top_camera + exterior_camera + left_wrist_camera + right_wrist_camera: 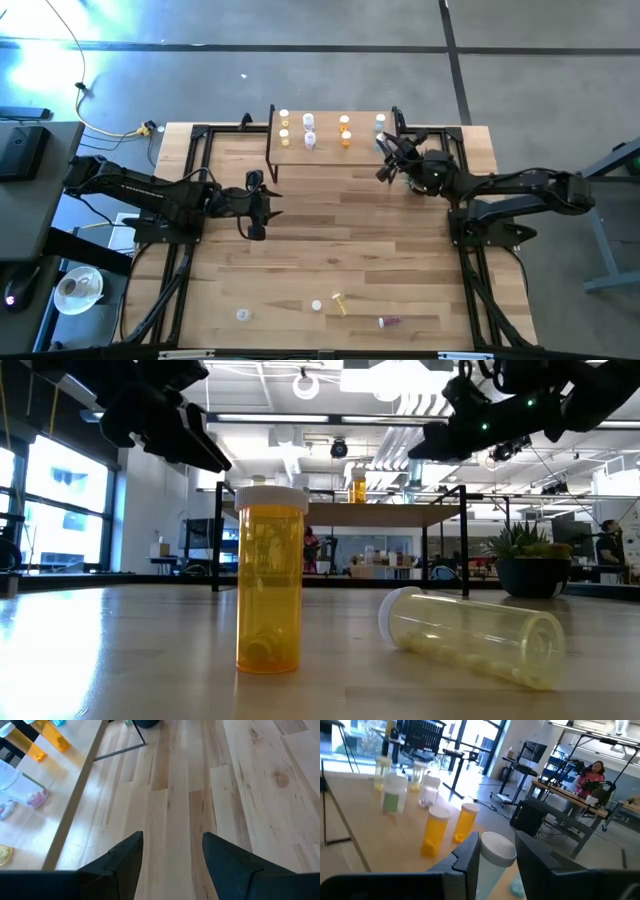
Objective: Pick and place medicine bottles onto shelf by color
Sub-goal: Put the top blue pill bottle on the shelf aligned with the other blue pill bottle
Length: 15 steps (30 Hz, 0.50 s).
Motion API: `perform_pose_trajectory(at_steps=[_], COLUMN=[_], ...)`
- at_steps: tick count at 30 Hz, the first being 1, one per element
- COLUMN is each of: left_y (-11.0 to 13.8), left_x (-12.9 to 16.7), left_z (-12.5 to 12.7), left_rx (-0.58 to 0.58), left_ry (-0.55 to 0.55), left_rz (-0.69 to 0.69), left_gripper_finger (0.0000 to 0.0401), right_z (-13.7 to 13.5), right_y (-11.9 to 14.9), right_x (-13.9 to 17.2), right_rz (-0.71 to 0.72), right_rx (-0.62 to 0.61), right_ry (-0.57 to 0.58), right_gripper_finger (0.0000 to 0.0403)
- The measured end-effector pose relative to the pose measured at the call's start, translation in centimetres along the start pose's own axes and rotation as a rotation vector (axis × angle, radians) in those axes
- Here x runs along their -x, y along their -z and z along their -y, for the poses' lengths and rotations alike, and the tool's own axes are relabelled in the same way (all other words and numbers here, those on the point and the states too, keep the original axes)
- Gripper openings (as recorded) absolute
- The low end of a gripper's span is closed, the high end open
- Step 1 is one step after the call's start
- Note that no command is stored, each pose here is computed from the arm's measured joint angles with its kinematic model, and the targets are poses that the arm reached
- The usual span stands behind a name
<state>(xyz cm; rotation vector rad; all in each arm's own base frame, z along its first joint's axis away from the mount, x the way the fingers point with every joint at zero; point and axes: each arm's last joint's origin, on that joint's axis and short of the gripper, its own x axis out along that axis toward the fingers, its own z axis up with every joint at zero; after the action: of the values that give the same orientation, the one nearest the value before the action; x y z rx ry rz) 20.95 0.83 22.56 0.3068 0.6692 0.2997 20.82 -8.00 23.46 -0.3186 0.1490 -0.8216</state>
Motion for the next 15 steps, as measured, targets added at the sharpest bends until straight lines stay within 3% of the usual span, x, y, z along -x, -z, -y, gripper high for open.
perform_pose_trajectory(at_steps=[15], left_y=[-0.2], left_x=[0.0], left_z=[0.0], left_rx=[0.010], left_ry=[-0.004], left_rz=[0.023], left_gripper_finger=[0.0193], right_z=[0.3], right_y=[1.5], right_x=[-1.4], right_rz=[-0.051], right_rx=[0.055], right_ry=[0.002], right_gripper_finger=[0.0099])
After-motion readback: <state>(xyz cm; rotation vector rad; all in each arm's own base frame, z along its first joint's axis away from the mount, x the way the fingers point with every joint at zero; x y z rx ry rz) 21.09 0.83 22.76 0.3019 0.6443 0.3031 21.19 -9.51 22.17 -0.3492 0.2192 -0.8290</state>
